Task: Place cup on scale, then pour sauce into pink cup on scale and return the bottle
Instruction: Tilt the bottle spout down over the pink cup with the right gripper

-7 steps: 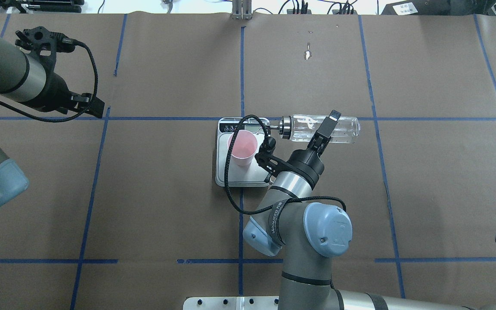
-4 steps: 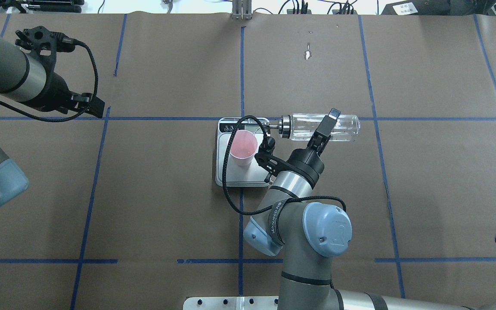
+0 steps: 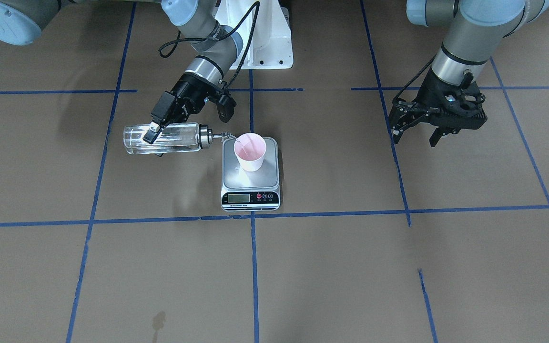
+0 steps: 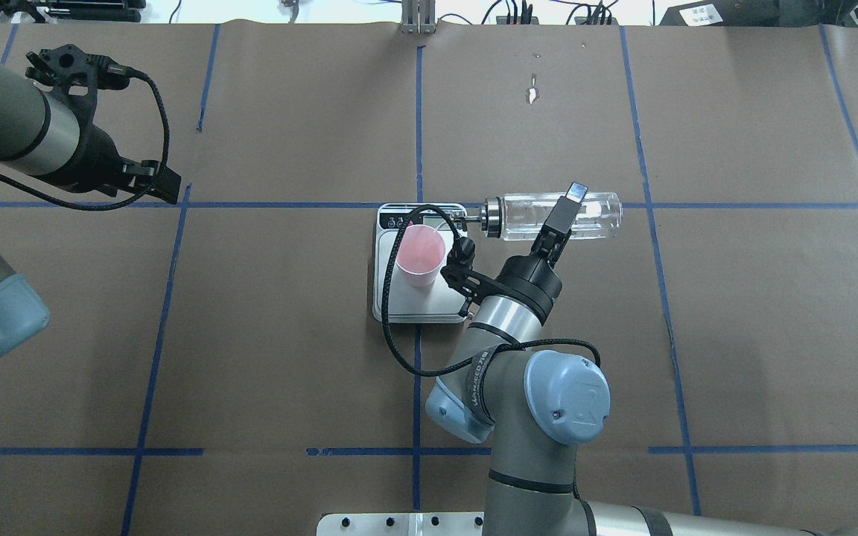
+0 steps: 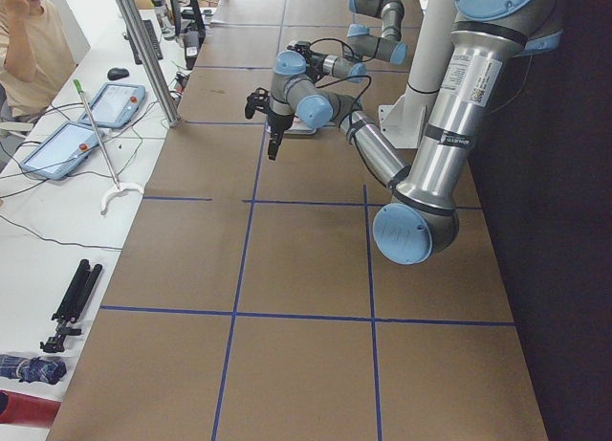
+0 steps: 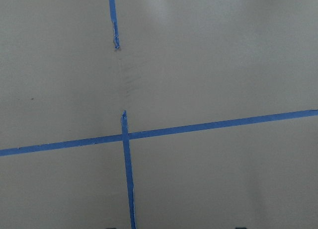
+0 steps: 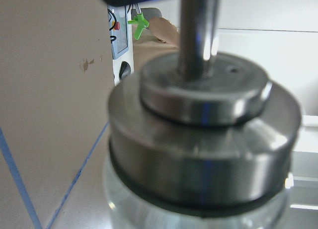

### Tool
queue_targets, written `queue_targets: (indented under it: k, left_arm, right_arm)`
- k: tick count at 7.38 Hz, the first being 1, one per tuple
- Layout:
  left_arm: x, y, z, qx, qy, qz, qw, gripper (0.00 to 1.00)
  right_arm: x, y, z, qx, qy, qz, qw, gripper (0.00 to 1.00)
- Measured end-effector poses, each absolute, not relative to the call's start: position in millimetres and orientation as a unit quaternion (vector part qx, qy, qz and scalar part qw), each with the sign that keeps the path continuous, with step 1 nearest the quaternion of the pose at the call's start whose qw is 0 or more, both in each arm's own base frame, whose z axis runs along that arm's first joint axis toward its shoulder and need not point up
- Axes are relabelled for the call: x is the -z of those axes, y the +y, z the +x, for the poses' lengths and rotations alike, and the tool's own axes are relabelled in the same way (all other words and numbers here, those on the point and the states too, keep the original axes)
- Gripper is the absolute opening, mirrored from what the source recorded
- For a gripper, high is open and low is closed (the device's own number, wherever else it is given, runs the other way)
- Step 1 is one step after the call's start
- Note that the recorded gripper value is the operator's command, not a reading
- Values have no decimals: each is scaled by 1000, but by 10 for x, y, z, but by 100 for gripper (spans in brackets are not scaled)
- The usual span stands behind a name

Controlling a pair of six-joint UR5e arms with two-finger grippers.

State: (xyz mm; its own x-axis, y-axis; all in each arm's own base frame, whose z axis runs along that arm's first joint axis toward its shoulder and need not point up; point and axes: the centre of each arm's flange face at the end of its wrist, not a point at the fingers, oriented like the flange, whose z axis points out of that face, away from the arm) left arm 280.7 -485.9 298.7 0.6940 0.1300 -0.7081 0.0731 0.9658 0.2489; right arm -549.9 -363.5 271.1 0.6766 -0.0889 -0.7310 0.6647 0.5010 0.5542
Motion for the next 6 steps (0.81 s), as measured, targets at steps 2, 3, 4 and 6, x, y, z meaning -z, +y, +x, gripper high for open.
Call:
queue_targets:
  k: [2, 3, 4, 6]
  left_arm:
    - [-2981, -4858, 2797, -16, 394, 127, 910, 84]
    - [-2978, -4860, 2791, -16, 395, 127, 910, 84]
    - [-2975, -4866, 2781, -15, 395, 127, 910, 84]
    - [-2974, -4876, 2761, -14, 396, 127, 909, 84]
  right_arm:
    - [-2709, -3637, -5483, 242, 340, 441, 795, 0]
    - [-2707, -3639, -5480, 244, 343, 441, 792, 0]
    - [-2706, -3641, -5478, 246, 346, 443, 790, 0]
    - [-2680, -3652, -5476, 241, 345, 447, 789, 0]
